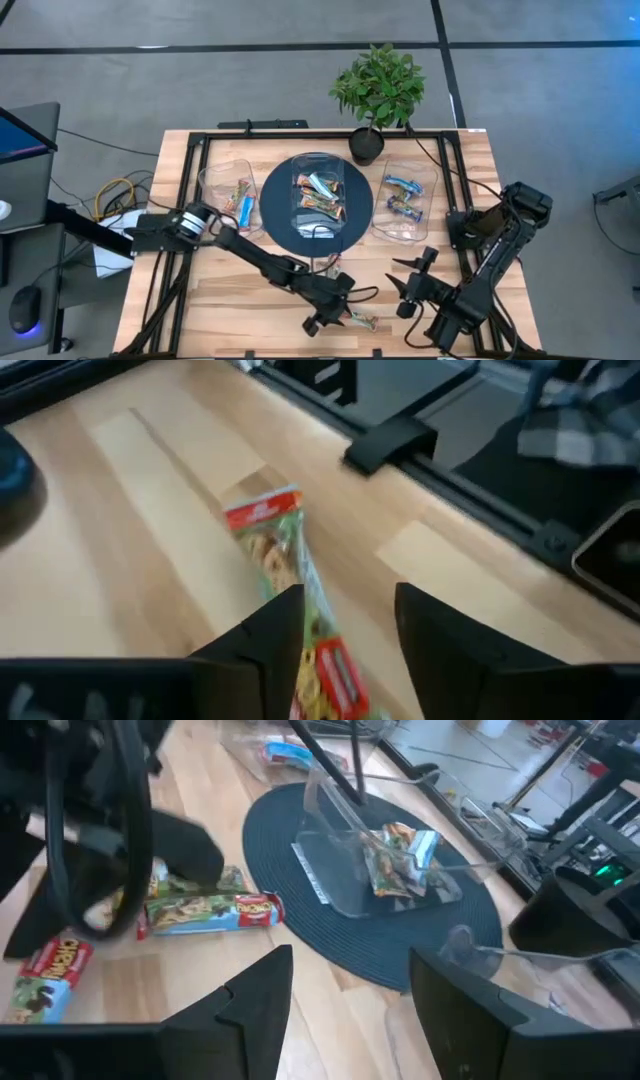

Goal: Pick and place Granola Bars by type
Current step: Put the red granola bar into the left transparent bin

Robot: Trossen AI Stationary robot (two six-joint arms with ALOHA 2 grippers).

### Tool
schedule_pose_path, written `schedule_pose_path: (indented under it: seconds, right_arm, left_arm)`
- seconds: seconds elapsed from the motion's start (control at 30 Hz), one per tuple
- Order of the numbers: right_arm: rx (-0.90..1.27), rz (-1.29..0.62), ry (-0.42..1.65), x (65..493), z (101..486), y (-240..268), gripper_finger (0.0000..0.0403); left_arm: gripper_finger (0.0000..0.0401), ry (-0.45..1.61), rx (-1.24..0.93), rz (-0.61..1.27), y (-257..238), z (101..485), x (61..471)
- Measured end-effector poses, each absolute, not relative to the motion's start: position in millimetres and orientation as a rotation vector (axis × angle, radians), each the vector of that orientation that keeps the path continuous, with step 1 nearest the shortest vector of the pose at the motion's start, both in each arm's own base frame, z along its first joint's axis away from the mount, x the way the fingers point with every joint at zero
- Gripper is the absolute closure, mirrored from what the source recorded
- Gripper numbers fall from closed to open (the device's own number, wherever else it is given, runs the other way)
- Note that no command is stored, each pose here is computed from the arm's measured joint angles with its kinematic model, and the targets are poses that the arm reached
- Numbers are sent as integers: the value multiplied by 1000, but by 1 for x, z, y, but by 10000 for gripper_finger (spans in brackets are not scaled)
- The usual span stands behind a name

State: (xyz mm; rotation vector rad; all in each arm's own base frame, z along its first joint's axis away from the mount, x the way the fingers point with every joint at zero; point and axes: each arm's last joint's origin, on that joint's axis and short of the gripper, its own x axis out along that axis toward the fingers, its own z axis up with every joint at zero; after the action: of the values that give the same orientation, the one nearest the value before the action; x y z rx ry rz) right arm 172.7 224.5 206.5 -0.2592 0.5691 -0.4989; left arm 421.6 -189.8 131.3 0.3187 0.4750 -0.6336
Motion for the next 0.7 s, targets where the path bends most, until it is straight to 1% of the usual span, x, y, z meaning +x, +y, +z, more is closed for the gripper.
schedule_pose_path:
  seconds: [0.1, 0.33, 0.43, 0.57, 0.7]
  right_arm:
    - [-249, -503, 567, 172, 206, 224, 213]
    - [-245, -503, 569, 172, 206, 224, 219]
    - [-244, -503, 569, 172, 206, 224, 221]
    - [-240, -502, 568, 172, 206, 225, 223]
    - [-237, -503, 567, 173, 206, 225, 222]
  left_arm:
    - [227, 465, 292, -657, -190, 131, 429]
    - [162, 476, 275, -600, -189, 131, 431]
    - [141, 495, 258, -588, -188, 130, 431]
    - [125, 525, 252, -584, -188, 128, 429]
    - [123, 556, 266, -561, -188, 122, 428]
